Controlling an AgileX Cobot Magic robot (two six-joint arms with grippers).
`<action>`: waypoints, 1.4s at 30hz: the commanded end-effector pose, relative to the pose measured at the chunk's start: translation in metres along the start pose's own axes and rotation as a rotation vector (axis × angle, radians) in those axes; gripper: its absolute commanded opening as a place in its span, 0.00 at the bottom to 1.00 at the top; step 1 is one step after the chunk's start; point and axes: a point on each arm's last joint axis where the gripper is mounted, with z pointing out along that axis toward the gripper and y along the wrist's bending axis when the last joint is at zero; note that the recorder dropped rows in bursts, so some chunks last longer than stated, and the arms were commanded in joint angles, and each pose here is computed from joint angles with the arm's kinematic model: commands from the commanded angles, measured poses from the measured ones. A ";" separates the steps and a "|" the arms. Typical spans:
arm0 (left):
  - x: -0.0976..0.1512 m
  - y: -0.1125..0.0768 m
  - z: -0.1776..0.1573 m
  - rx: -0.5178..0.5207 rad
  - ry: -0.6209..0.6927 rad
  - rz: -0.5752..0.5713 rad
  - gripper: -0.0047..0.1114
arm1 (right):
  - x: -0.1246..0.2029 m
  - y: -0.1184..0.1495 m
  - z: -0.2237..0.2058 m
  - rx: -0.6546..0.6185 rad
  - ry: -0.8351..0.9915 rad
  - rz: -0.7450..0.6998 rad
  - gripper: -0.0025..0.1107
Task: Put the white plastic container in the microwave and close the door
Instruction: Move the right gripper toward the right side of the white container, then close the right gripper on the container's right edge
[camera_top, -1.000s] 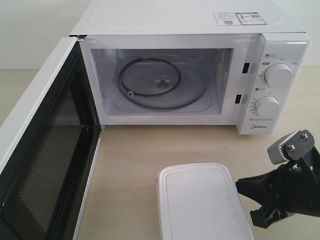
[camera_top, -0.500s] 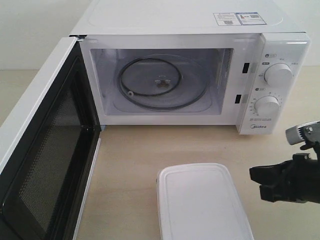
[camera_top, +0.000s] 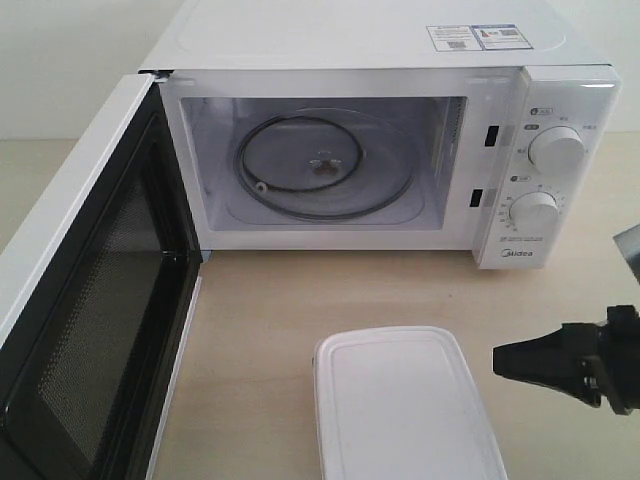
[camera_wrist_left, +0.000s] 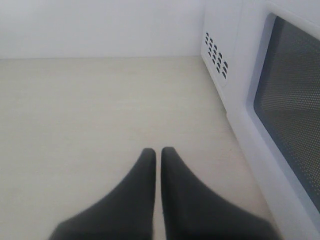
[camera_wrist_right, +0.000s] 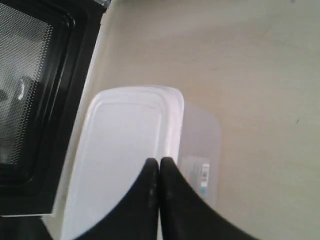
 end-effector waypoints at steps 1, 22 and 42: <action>0.001 0.000 0.000 -0.002 -0.001 0.002 0.08 | 0.000 0.002 -0.002 -0.030 0.080 0.181 0.02; 0.001 0.000 0.000 -0.002 -0.001 0.002 0.08 | -0.018 0.007 -0.004 -0.083 0.114 0.328 0.34; 0.001 0.000 0.000 -0.002 -0.001 0.002 0.08 | 0.019 -0.001 0.001 0.075 0.169 0.446 0.34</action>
